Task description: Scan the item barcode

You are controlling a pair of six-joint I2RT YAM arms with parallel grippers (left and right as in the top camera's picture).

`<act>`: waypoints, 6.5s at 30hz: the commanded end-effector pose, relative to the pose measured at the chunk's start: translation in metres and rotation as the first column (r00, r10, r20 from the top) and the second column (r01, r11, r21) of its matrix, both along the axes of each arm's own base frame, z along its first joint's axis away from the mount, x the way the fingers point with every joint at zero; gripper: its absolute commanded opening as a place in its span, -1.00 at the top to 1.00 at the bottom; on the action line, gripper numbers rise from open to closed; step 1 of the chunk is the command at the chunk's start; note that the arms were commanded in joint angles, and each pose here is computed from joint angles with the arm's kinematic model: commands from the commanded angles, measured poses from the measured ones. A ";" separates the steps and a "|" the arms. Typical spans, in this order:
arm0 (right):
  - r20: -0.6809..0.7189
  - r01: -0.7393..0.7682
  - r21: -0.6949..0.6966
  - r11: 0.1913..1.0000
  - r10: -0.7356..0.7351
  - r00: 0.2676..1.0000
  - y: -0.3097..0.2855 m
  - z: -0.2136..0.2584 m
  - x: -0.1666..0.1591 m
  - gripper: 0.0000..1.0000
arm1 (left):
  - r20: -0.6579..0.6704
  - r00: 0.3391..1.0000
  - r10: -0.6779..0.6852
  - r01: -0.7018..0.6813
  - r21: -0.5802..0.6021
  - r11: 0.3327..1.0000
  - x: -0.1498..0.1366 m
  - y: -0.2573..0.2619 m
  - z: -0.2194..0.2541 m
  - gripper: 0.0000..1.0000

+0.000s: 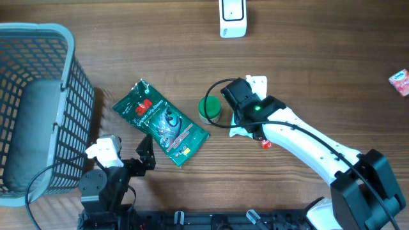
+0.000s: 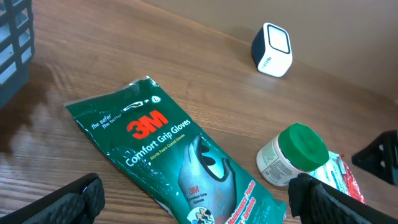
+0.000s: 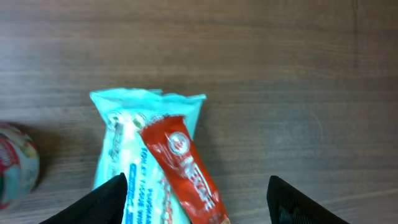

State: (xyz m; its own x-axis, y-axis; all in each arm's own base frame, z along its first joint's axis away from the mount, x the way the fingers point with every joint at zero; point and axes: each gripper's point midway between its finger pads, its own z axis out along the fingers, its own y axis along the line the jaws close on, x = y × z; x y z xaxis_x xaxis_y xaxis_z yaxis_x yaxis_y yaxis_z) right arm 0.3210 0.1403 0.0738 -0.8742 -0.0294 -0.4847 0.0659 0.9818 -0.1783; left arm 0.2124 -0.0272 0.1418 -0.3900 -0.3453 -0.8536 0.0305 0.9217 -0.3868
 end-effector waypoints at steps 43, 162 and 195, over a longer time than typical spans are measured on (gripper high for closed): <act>-0.112 -0.122 0.498 0.858 0.203 0.973 0.063 0.020 0.003 0.92 | -0.002 1.000 0.004 -0.004 -0.005 1.000 0.000 0.000 -0.002 -1.00; -0.190 0.018 0.835 0.549 0.258 0.947 -0.028 -0.063 -0.012 0.21 | -0.002 1.000 0.004 -0.004 -0.005 1.000 0.000 0.000 -0.002 -1.00; -0.416 0.244 0.369 0.897 -0.075 0.906 -0.035 -0.112 -0.024 0.14 | -0.002 1.000 0.004 -0.004 -0.005 1.000 0.000 0.000 -0.002 -1.00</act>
State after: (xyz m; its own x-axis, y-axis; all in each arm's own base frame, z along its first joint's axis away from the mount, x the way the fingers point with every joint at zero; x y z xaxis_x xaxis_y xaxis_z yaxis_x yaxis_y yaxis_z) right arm 0.3232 0.1088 -0.0021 -0.9468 0.2793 -0.1598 0.2373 0.9415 0.2392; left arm 0.2125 -0.0271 0.1419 -0.3896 -0.3454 -0.8538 0.0303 0.9217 -0.3867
